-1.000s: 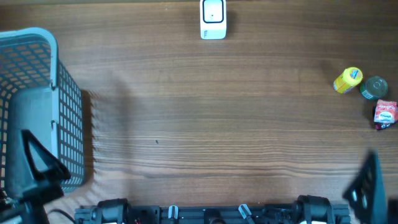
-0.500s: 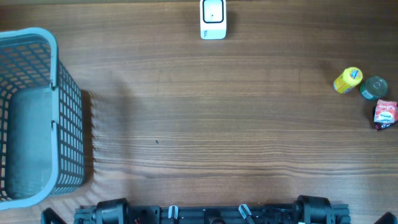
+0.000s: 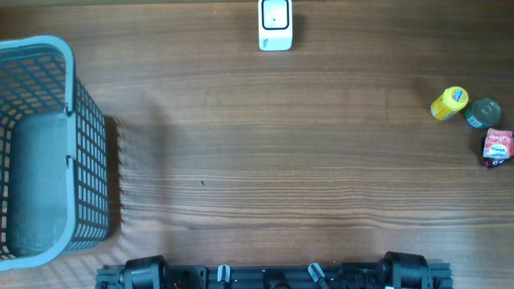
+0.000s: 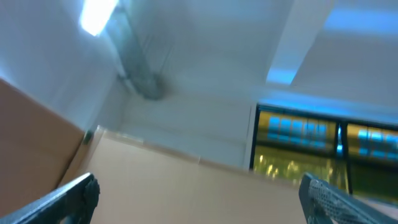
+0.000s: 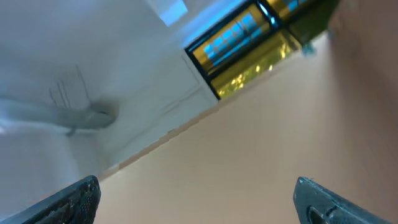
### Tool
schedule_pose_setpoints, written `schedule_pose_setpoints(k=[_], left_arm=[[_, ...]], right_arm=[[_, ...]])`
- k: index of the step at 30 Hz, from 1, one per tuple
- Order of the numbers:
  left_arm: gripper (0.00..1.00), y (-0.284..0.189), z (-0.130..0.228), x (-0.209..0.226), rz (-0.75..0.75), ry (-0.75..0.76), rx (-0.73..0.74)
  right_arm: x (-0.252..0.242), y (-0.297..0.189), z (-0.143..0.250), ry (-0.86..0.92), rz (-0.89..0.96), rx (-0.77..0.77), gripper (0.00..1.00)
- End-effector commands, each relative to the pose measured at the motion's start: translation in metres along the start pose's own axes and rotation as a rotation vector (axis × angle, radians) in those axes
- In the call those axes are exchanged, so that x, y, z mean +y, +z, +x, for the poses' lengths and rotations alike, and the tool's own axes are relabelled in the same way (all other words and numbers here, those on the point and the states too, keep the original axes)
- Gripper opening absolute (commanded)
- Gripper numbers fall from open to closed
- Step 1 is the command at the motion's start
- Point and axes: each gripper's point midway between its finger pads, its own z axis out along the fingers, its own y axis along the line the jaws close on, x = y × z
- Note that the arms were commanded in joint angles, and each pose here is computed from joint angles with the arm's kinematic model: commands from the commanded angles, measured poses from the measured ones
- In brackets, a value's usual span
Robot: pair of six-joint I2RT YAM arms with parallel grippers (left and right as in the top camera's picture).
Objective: Scan the item barcode
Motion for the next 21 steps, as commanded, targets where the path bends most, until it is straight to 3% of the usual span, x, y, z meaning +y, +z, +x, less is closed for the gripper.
schedule_pose_setpoints(k=[1, 4, 6, 11, 14, 19, 21], left_arm=[[1.0, -0.002, 0.004, 0.001, -0.006, -0.031, 0.01], [1.0, 0.001, 0.032, 0.007, -0.034, -0.165, 0.087], [1.0, 0.006, 0.058, 0.014, -0.052, -0.162, 0.137], [1.0, 0.011, 0.148, 0.026, -0.051, -0.152, 0.312], [1.0, 0.009, 0.207, 0.023, 0.024, -0.151, 0.401], [1.0, -0.012, 0.296, 0.048, -0.016, -0.147, 0.521], [1.0, -0.019, 0.315, 0.053, -0.021, -0.147, 0.539]], right_arm=[[0.002, 0.004, 0.008, 0.083, -0.038, 0.009, 1.0], [0.023, 0.011, 0.03, -0.307, -0.222, 0.048, 1.0], [0.024, 0.014, 0.052, -0.419, -0.296, 0.092, 1.0], [-0.027, 0.029, 0.133, -0.382, -0.284, 0.286, 1.0], [-0.07, 0.036, 0.185, -0.372, -0.265, 0.317, 1.0], [-0.132, 0.027, 0.247, -0.366, -0.198, 0.344, 1.0], [-0.144, 0.022, 0.26, -0.363, -0.175, 0.372, 1.0]])
